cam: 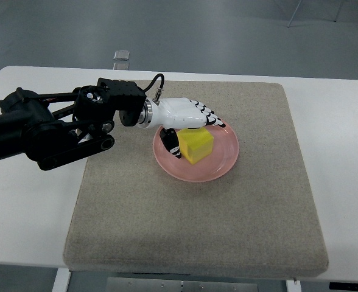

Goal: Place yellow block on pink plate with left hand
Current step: 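Open the left hand fingers to release the cube on the plate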

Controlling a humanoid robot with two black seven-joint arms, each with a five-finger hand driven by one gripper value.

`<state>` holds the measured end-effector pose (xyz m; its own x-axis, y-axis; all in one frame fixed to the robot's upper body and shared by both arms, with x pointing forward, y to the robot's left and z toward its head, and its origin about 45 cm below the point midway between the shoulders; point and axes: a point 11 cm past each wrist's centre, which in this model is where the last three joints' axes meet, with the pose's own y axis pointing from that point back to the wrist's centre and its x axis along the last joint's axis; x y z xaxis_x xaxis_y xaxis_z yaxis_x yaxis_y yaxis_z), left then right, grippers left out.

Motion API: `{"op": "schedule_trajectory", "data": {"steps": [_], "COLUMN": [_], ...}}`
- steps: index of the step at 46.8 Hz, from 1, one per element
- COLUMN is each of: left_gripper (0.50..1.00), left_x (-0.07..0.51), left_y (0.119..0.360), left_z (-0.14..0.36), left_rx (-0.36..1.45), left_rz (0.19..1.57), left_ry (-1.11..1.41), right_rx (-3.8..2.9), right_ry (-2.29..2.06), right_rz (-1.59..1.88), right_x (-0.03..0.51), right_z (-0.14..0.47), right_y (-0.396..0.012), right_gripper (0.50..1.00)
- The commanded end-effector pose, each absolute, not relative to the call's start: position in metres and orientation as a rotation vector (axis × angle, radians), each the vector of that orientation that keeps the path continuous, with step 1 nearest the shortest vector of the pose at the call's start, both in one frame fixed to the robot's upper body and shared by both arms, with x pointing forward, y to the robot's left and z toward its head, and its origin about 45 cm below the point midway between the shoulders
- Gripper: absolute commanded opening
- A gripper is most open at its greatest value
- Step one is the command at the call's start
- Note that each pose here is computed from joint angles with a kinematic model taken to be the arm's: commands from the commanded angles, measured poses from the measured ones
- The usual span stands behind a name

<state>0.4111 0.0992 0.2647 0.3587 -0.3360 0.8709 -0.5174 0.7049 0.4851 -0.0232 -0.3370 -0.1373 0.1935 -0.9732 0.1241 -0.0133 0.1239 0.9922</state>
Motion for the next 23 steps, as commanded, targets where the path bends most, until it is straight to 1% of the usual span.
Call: {"op": "schedule_trajectory", "data": {"steps": [1, 5, 9, 19, 23], "left_gripper": [0.994, 0.994, 0.994, 0.994, 0.994], "left_x": [0.415, 0.42, 0.424, 0.441, 0.449], "left_y": [0.105, 0.117, 0.13, 0.172, 0.197], "left_z": [0.271, 0.279, 0.285, 0.32, 0.327], "left_rx": [0.831, 0.821, 0.791, 0.606, 0.552], "left_rz": [0.167, 0.217, 0.283, 0.55, 0.653], "left_ry": [-1.232, -1.185, -1.086, -0.72, -0.584], "right_rx": [1.204, 1.204, 1.204, 1.204, 1.204], "right_ry": [-1.122, -1.122, -1.122, -1.122, -1.122], "right_rz": [-0.975, -0.975, -0.975, -0.975, -0.975], "right_x": [-0.023, -0.023, -0.023, -0.023, -0.023], "right_z": [-0.137, -0.137, -0.137, -0.137, -0.137], "right_y": [-0.337, -0.337, -0.337, -0.337, -0.337], "right_gripper": [0.924, 0.924, 0.924, 0.924, 0.924]}}
